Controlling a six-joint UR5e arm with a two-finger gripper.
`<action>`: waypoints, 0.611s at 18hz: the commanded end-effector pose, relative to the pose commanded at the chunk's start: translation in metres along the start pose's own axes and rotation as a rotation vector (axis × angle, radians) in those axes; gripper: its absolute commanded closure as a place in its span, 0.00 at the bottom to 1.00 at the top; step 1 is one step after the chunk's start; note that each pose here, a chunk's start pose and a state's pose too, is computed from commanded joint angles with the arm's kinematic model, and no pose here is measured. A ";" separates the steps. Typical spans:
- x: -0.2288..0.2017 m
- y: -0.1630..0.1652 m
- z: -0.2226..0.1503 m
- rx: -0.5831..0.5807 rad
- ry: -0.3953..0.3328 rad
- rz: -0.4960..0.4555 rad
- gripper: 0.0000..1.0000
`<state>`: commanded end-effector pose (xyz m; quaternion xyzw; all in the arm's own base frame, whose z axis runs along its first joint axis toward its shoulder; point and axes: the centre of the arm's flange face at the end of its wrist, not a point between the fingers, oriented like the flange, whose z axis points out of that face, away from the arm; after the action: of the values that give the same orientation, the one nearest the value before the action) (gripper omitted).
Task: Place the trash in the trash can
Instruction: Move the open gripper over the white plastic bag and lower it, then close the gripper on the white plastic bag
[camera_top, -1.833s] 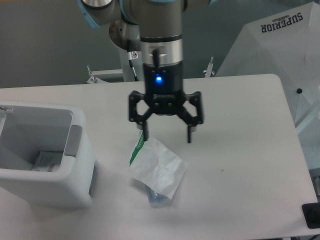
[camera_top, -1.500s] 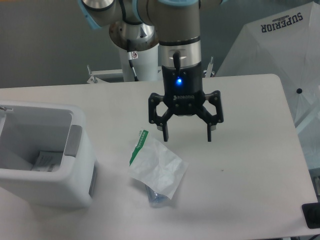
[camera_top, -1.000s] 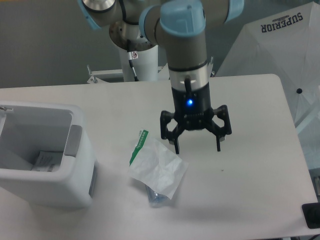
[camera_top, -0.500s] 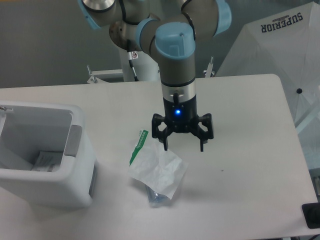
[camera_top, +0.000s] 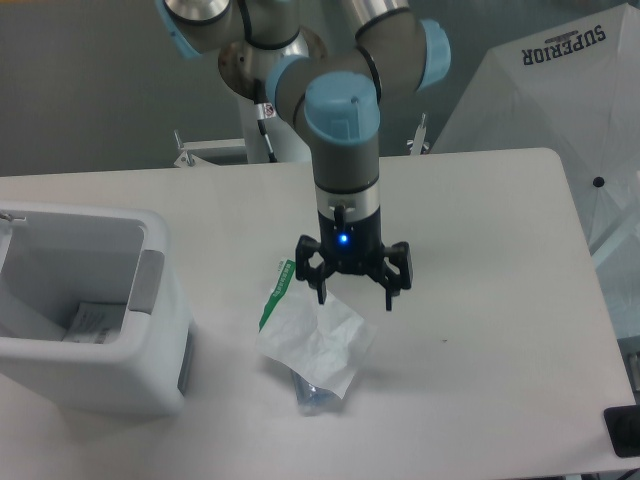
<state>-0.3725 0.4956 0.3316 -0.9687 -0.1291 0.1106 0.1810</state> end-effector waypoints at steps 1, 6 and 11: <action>0.001 -0.004 0.001 0.002 -0.002 -0.051 0.00; 0.021 -0.034 0.018 -0.035 -0.072 -0.185 0.00; 0.063 -0.053 0.047 -0.075 -0.072 -0.247 0.00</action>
<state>-0.3370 0.5769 0.2982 -0.9469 -0.2578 0.1173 0.1520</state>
